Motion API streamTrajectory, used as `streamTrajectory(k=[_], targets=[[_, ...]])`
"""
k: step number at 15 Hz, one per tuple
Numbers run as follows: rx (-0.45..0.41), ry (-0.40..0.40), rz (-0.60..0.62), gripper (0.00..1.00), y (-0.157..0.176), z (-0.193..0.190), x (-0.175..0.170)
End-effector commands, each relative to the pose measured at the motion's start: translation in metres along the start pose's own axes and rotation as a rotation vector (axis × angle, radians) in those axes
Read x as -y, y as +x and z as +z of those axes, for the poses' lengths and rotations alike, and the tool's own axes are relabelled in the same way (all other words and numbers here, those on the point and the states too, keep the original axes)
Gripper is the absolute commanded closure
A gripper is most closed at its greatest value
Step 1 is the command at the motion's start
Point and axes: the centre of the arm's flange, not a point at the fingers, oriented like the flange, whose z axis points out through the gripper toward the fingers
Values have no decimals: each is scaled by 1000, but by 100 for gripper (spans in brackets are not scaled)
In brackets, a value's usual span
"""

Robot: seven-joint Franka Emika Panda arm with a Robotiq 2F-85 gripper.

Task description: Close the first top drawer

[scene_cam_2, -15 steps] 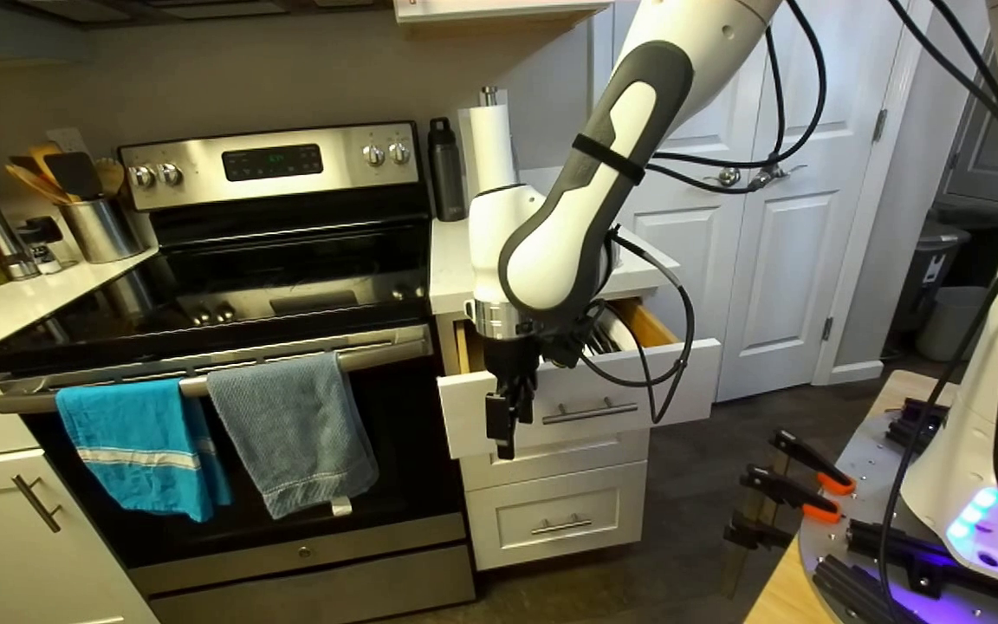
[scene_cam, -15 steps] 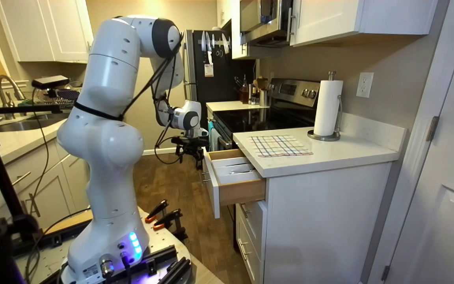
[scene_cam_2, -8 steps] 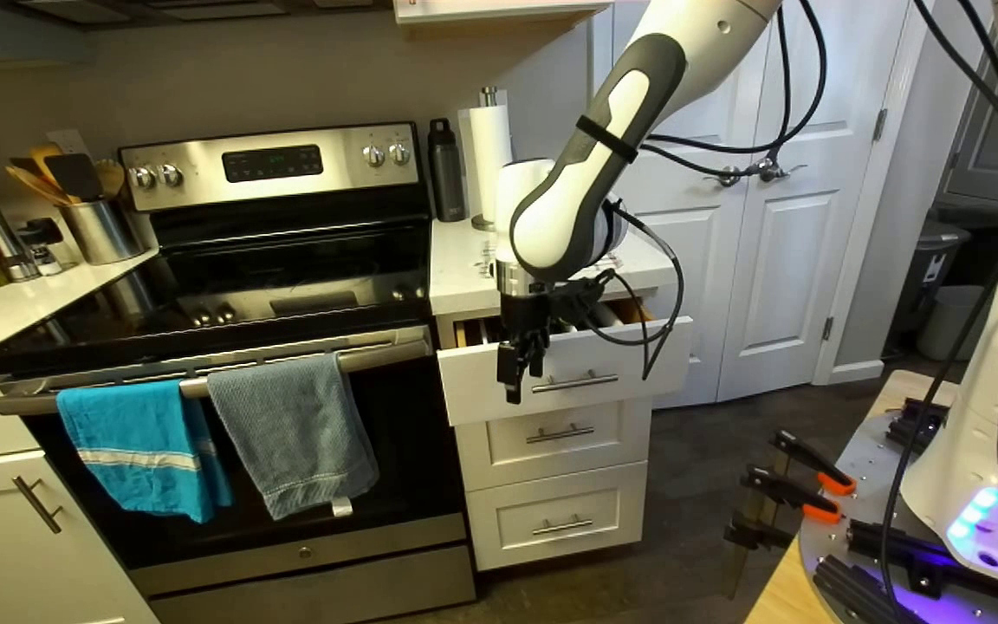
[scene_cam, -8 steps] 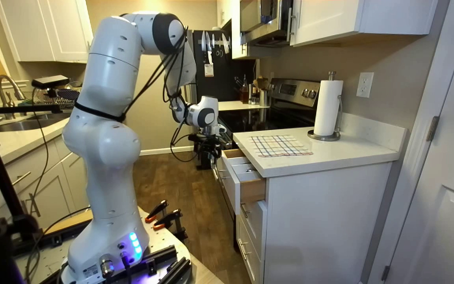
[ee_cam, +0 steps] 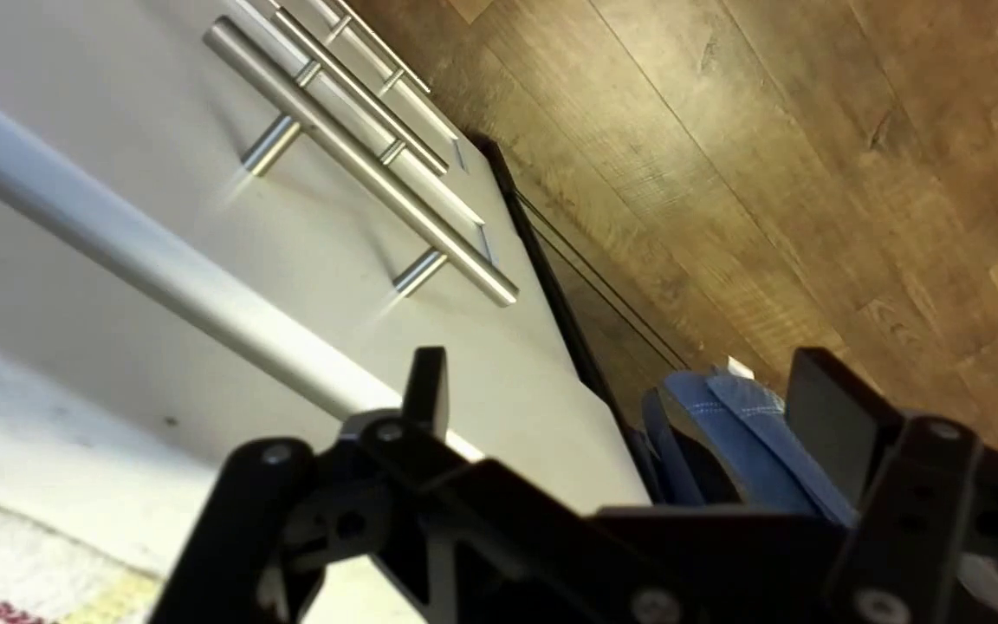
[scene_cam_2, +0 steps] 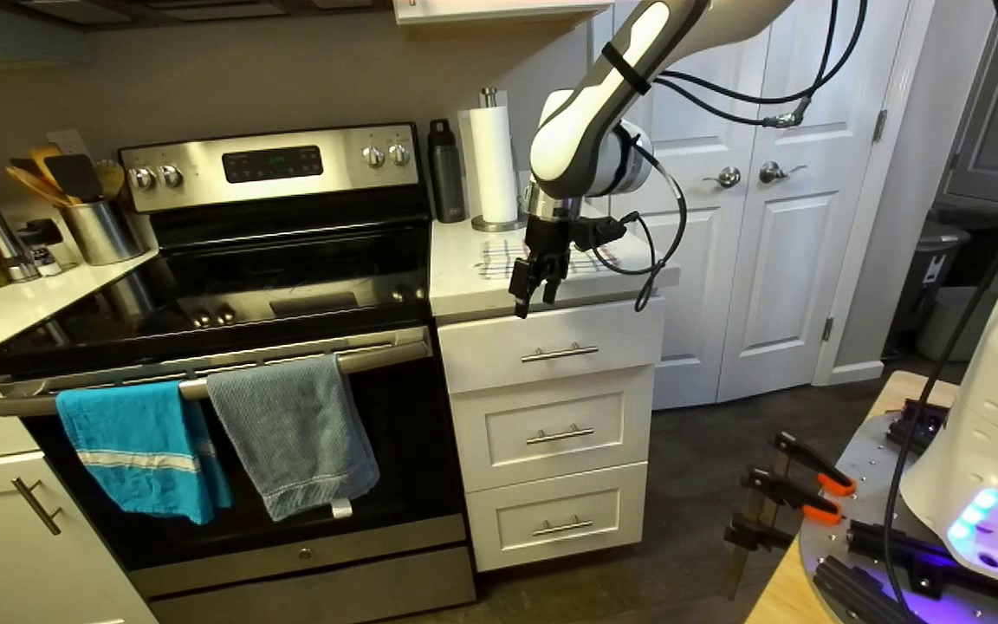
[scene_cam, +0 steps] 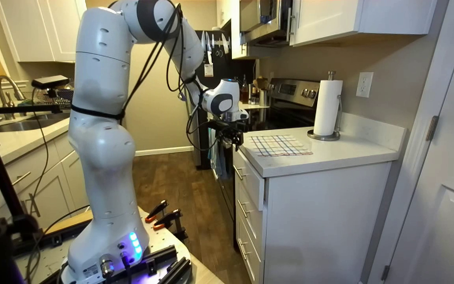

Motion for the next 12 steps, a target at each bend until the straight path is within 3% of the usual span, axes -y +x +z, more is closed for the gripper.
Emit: streamTrajectory(k=[1,8,9,12], targets=[[17,103,16,0,-34,-21,38],[76,199,-43,0,-113,-39,128],[73,185,-11,0,-74,-21,117],[71,186,-25,0,-79,-25,127]])
